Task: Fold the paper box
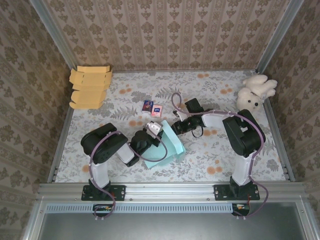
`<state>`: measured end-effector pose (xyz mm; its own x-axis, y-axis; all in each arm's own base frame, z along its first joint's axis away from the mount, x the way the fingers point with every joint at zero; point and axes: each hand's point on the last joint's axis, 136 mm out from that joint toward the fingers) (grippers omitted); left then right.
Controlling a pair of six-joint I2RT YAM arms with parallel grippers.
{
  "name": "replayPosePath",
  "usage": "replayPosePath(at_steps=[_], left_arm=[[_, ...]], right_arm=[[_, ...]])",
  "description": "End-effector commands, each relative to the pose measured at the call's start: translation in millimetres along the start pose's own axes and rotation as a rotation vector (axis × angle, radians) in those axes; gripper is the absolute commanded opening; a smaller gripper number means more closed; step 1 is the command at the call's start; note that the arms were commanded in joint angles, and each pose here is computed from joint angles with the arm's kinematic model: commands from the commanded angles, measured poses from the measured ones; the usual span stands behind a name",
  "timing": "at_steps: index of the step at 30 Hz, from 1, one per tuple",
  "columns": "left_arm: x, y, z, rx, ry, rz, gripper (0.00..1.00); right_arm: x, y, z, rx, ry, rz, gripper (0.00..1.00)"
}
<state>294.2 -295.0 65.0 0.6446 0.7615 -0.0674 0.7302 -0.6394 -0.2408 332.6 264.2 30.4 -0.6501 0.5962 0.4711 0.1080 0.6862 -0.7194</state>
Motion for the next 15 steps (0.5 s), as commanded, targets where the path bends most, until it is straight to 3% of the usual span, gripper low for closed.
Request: replayPosePath(at_steps=[1,15], left_arm=[[-20.3,11.4,14.1,0.053,0.020,0.064,0.00],[-37.8,5.5,18.1,0.068,0.048,0.139,0.00]], right_arm=[[58.4,14.7,6.4,0.051,-0.070,-0.212,0.43],[5.4,6.6,-24.5,-0.093,0.075,-0.022,0.42]])
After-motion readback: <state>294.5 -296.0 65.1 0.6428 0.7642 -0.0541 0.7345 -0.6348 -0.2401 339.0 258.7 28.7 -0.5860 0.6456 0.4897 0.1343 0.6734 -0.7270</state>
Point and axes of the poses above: each hand's point on the last joint's axis, 136 mm out from that joint toward the fingers, its own y axis out along the fingers, its own x axis along the line the jaws close on, z = x × y, and after that the axes turned 8 degrees about -y, right-handed
